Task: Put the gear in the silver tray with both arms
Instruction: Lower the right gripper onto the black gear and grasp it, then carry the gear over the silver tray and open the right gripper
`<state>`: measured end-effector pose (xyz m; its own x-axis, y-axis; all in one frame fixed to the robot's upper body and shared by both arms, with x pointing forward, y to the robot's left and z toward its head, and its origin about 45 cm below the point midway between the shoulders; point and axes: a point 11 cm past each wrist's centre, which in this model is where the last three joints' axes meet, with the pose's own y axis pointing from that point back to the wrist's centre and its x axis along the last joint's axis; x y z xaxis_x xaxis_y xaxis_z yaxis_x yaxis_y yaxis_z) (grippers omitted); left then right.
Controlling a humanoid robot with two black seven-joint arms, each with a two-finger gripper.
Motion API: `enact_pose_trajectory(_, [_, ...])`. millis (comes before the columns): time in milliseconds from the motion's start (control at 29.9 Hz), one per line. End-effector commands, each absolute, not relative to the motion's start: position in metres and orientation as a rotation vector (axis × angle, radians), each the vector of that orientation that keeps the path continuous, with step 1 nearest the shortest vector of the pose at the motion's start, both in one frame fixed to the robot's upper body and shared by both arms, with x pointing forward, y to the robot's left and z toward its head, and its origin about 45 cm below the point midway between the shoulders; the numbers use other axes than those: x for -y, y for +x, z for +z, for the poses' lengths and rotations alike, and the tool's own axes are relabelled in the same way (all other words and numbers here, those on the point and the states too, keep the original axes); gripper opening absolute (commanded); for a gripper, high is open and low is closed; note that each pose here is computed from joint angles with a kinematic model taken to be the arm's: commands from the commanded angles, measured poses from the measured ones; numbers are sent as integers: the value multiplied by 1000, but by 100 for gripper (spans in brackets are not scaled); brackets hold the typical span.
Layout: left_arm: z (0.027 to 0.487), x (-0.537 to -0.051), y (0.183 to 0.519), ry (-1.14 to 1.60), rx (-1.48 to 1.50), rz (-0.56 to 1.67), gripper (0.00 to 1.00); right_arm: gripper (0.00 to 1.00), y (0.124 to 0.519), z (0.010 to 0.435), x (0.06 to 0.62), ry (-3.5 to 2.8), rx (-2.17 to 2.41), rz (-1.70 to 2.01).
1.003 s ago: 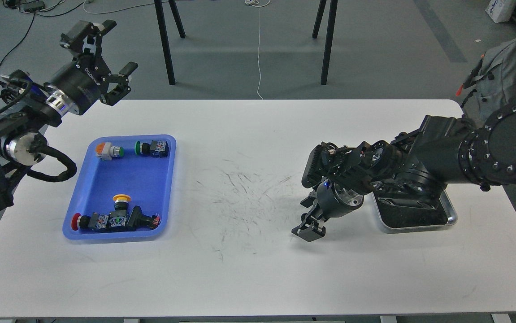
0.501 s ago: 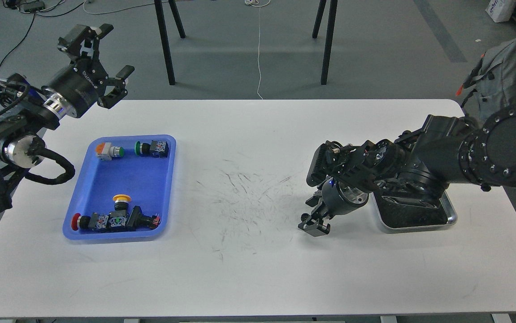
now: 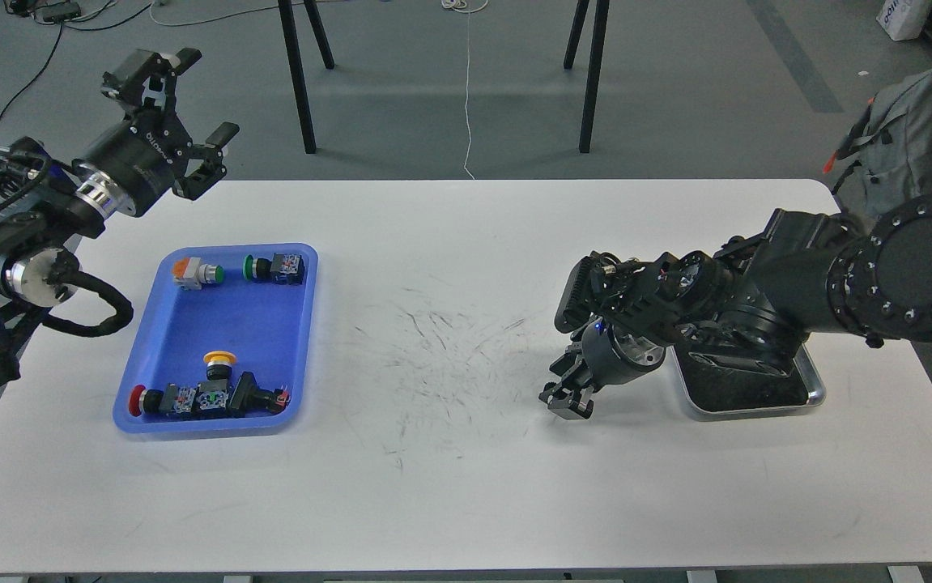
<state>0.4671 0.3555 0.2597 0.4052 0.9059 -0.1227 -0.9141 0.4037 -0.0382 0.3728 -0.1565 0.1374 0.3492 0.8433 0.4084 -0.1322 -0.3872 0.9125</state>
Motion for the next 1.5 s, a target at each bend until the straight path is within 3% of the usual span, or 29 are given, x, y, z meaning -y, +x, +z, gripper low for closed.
enact_pose_trajectory(0, [260, -356, 467, -105, -87, 1152, 100, 37, 375, 139, 157, 1608, -651, 1230])
enact_pose_trajectory(100, [260, -356, 467, -104, -87, 1153, 100, 30, 376, 140, 157, 1602, -653, 1235])
enact_pose_trajectory(301, [258, -360, 467, -99, -86, 1164, 100, 23, 378, 143, 156, 1599, -647, 1237])
enact_pose_trajectory(535, [257, -356, 468, -102, -90, 1158, 100, 2, 385, 147, 157, 1582, -628, 1249])
enact_pose_trajectory(836, [253, -354, 469, -98, -94, 1160, 100, 2, 396, 160, 153, 1598, -562, 1248])
enact_pose_trajectory(1203, [241, -353, 468, -87, -111, 1177, 100, 2, 429, 208, 258, 1557, -286, 1111])
enact_pose_trajectory(1471, [238, -348, 469, -86, -115, 1169, 100, 2, 402, 213, 324, 1576, -231, 977])
